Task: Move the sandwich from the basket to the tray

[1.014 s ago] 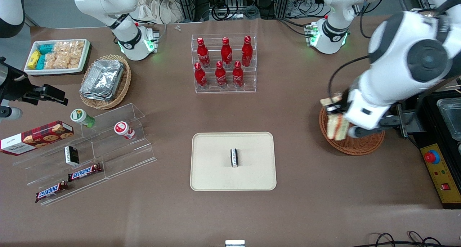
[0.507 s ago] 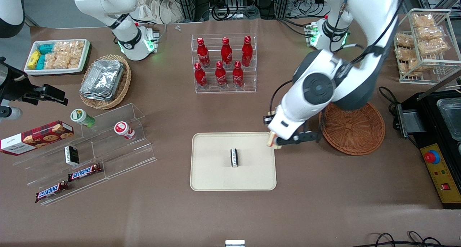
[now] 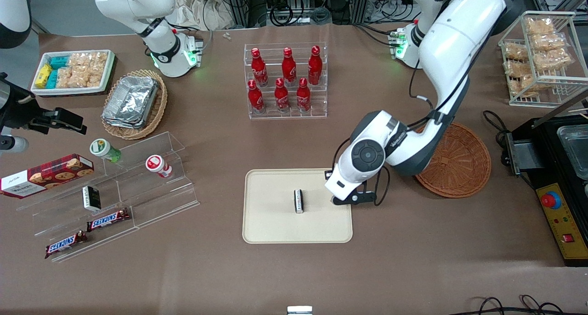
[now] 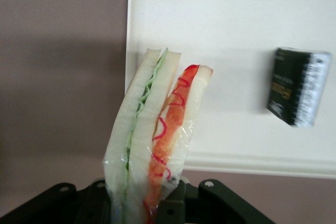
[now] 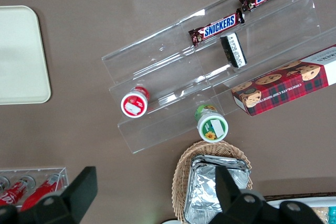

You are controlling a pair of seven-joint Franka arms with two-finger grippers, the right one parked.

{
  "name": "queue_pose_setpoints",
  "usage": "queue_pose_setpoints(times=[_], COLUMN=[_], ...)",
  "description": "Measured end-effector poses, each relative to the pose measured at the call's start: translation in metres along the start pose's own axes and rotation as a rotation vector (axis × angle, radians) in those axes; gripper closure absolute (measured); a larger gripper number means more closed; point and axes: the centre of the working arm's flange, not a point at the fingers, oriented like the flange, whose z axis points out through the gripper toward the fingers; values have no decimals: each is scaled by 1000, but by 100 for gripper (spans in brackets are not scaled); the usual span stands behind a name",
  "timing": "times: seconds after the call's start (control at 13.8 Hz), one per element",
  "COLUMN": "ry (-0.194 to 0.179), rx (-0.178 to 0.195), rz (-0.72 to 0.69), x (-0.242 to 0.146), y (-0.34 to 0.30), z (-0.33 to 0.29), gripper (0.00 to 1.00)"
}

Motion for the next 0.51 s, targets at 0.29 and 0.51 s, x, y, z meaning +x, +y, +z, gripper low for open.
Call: queue_pose_setpoints(times=[0.29,0.51], ry=[7,37], rx=[-14,-38], rz=[-10,-16], x=[11,22], y=[-3,-2], z=[29,36], gripper=[79,79])
